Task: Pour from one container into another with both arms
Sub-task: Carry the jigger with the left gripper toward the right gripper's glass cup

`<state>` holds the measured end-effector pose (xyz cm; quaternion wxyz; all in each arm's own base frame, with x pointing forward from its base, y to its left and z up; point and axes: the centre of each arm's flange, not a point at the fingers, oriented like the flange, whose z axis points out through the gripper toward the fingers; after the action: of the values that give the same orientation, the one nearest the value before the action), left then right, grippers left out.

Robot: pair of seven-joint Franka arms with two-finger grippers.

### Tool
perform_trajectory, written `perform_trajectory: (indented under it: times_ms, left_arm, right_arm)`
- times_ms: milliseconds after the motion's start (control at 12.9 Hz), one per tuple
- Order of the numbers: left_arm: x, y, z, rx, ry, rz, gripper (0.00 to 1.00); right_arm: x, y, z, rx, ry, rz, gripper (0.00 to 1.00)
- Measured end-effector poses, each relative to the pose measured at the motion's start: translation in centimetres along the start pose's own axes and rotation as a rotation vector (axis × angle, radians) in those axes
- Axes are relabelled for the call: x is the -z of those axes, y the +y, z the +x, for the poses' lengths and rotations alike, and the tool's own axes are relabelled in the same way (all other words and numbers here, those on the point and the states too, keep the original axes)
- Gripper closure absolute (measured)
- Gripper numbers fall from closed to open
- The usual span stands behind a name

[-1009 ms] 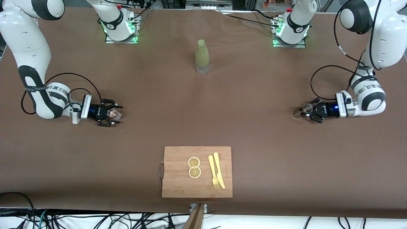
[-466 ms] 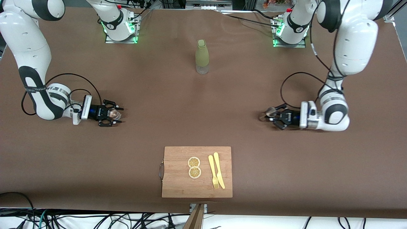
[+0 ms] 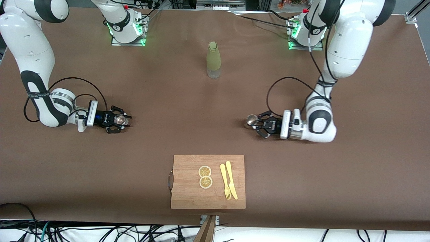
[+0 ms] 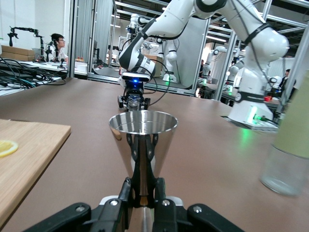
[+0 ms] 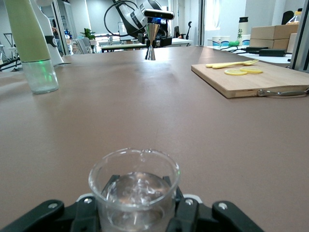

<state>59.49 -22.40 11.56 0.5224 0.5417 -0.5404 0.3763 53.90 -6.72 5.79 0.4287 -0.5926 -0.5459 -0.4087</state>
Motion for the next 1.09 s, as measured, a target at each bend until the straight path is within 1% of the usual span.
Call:
perform_trajectory:
  times_ms: [155, 233, 311, 388, 543, 699, 854, 1087]
  left_arm:
    - [-3.2, -0.3, 1.1, -0.019, -0.019, 0.007, 0.79]
    - [-4.3, -0.4, 1.5, -0.028, -0.026, 0.011, 0.79]
    - [-5.3, -0.4, 1.8, -0.035, -0.033, 0.012, 0.79]
    - [-6.3, -0.3, 2.1, -0.041, -0.041, 0.017, 0.79]
    - [-8.7, -0.1, 2.5, -0.05, -0.044, 0.033, 0.79]
    - [-12.1, 0.4, 2.5, -0.062, -0.018, 0.054, 0.79]
    - [-15.6, 1.2, 2.0, -0.058, 0.016, 0.067, 0.79]
    - [-18.0, 1.3, 2.2, -0.076, 0.022, 0.061, 0.79]
  right_arm:
    - [-0.2, -0.1, -0.2, -0.003, 0.01, 0.006, 0.72]
    - [-0.3, -0.1, -0.2, -0.004, 0.013, 0.008, 0.78]
    - [-0.3, -0.1, -0.2, -0.004, 0.014, 0.008, 0.79]
    - [-0.3, 0.0, -0.1, -0.002, 0.014, 0.007, 0.82]
    - [-0.2, 0.2, 0.0, 0.002, 0.017, 0.003, 0.82]
    - [-0.7, 0.6, 0.5, 0.009, 0.026, 0.006, 0.84]
    - [-1.4, 1.2, 1.4, 0.01, 0.039, 0.013, 0.84]
    - [-2.7, 2.4, 4.0, 0.001, 0.062, 0.025, 0.85]
